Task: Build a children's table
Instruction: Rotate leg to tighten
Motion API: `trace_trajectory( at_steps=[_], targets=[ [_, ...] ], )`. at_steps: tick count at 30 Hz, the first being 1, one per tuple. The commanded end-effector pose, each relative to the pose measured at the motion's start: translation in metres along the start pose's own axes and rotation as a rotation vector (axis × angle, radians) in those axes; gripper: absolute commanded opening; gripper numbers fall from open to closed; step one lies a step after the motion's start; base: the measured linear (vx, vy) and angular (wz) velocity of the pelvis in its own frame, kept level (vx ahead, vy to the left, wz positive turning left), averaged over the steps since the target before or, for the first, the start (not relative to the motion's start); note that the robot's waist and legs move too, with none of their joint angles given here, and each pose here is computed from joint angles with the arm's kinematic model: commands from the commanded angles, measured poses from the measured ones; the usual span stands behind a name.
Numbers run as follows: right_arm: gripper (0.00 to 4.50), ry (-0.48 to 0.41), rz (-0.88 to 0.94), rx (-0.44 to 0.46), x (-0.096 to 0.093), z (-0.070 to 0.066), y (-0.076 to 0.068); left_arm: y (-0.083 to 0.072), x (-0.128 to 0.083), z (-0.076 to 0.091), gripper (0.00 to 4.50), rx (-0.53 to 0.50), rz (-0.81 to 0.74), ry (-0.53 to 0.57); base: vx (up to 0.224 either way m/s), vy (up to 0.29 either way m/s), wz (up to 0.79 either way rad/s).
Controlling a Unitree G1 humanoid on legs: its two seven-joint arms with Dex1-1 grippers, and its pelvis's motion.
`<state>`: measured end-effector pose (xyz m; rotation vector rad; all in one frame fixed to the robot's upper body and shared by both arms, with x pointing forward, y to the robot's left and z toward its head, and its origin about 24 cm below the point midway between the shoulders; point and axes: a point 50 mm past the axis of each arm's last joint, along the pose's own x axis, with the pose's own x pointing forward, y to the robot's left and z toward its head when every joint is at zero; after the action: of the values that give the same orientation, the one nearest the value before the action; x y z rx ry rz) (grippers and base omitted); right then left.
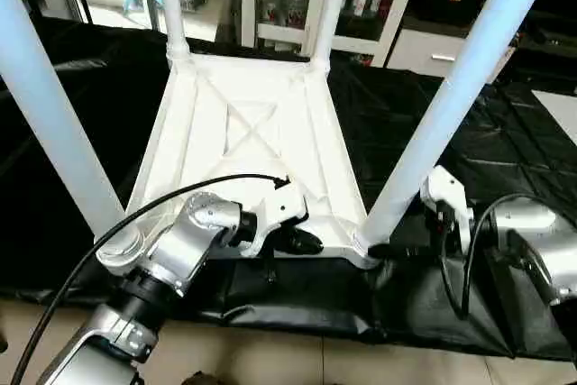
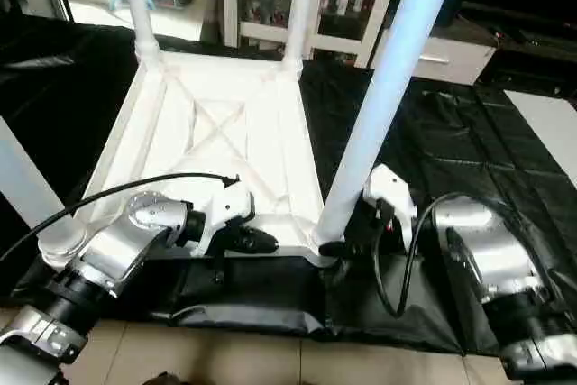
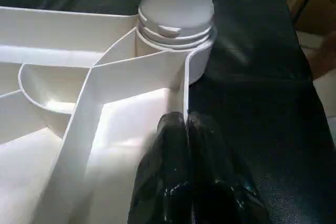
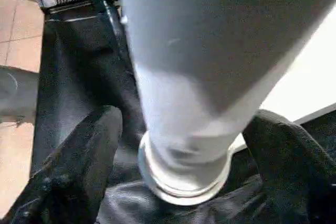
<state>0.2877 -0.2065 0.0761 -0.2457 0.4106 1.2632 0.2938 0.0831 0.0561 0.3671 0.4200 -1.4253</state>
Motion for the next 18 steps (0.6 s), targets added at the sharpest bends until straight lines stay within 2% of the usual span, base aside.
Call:
trace_trajectory(
  at_steps=[1,3,18],
  targets=[
    [3.52,0.000,0.005,-0.019,0.0043,0.0021,-0.0037,-0.0047,0.0064,0.0131,0.00,0.035,-0.045,-0.051,0.000,0.000,0.00],
    [3.44,-0.002,0.003,-0.019,0.0052,0.0017,-0.0046,-0.0046,0.0065,0.0132,0.00,0.035,-0.044,-0.051,0.000,0.000,0.00],
    [2.03,-0.020,0.034,-0.002,0.0126,-0.0049,-0.0037,-0.0052,0.0055,0.0114,0.00,0.032,-0.042,-0.041,0.000,0.000,0.00]
  ],
)
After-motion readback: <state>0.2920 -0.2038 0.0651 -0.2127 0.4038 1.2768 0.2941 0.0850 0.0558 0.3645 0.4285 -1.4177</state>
